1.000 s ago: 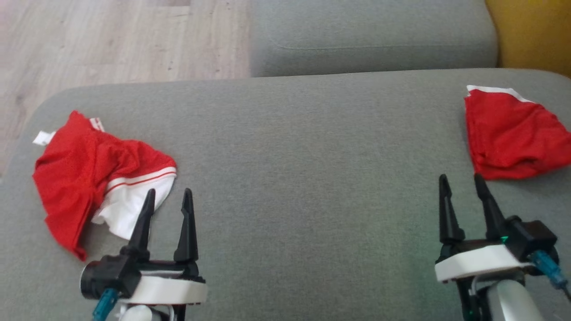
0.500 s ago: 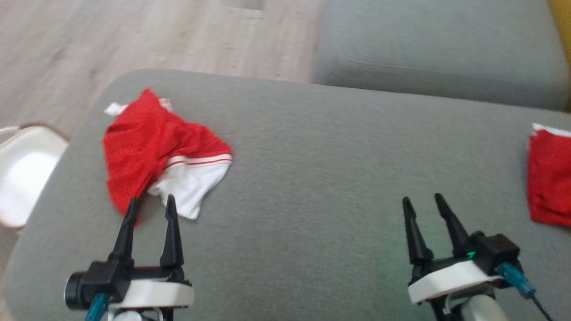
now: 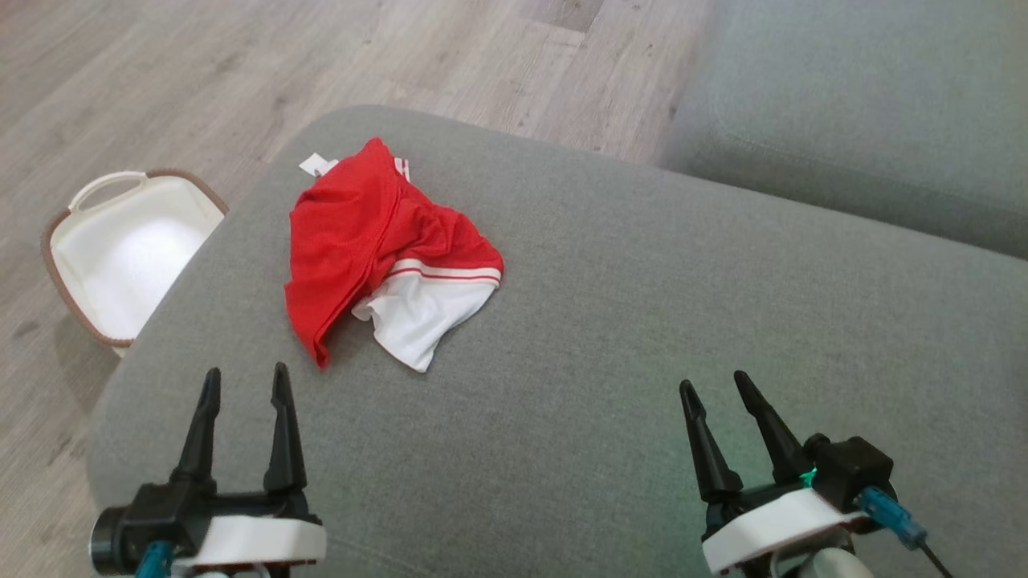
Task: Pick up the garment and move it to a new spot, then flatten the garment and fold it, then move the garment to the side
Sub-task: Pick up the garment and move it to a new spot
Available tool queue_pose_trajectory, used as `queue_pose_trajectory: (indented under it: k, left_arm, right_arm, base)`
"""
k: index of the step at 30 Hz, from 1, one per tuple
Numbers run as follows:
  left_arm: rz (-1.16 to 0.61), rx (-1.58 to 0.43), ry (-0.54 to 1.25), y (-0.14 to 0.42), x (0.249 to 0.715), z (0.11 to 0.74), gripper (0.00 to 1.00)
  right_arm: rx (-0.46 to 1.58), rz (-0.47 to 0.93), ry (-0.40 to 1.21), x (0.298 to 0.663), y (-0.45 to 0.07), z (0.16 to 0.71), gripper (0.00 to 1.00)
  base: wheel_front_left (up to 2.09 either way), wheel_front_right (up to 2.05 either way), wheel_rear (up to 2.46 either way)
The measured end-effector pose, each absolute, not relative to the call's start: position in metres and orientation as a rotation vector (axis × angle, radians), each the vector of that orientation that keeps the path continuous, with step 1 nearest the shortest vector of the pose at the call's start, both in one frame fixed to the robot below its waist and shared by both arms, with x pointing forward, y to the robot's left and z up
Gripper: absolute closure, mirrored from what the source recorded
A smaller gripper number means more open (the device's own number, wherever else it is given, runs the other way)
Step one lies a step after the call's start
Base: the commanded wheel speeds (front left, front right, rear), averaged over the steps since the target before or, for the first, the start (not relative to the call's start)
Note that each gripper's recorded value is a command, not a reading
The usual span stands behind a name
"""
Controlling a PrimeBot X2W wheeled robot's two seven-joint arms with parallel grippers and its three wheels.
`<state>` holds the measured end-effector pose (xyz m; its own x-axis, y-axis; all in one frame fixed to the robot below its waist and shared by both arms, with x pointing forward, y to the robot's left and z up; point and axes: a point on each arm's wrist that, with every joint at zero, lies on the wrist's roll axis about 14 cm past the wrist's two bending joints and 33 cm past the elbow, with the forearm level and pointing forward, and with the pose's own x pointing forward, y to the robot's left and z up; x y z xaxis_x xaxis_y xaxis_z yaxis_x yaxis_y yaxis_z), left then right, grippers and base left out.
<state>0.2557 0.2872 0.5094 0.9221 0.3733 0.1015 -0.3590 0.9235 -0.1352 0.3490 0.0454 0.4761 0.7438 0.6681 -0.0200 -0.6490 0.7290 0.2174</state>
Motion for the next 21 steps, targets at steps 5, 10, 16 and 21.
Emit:
queue_pose_trajectory:
  k: [5, 10, 16, 21]
  left_arm:
    - [0.404, -0.081, -0.129, 0.302, 0.262, 0.514, 0.00]
    - [0.358, 0.000, -0.192, 0.316, 0.303, 0.548, 0.00]
    - [0.306, 0.096, -0.123, 0.338, 0.372, 0.554, 0.00]
    - [0.258, 0.155, -0.015, 0.347, 0.422, 0.551, 0.00]
  right_arm:
    - [0.212, 0.703, 0.119, 0.355, 0.039, 0.468, 0.00]
    - [0.196, 0.652, 0.112, 0.376, 0.027, 0.463, 0.00]
    - [0.185, 0.581, 0.069, 0.412, 0.009, 0.465, 0.00]
    - [0.178, 0.531, 0.046, 0.433, -0.006, 0.464, 0.00]
  base:
    - [0.00, 0.00, 0.00]
    - [0.00, 0.00, 0.00]
    - [0.00, 0.00, 0.00]
    - [0.00, 0.00, 0.00]
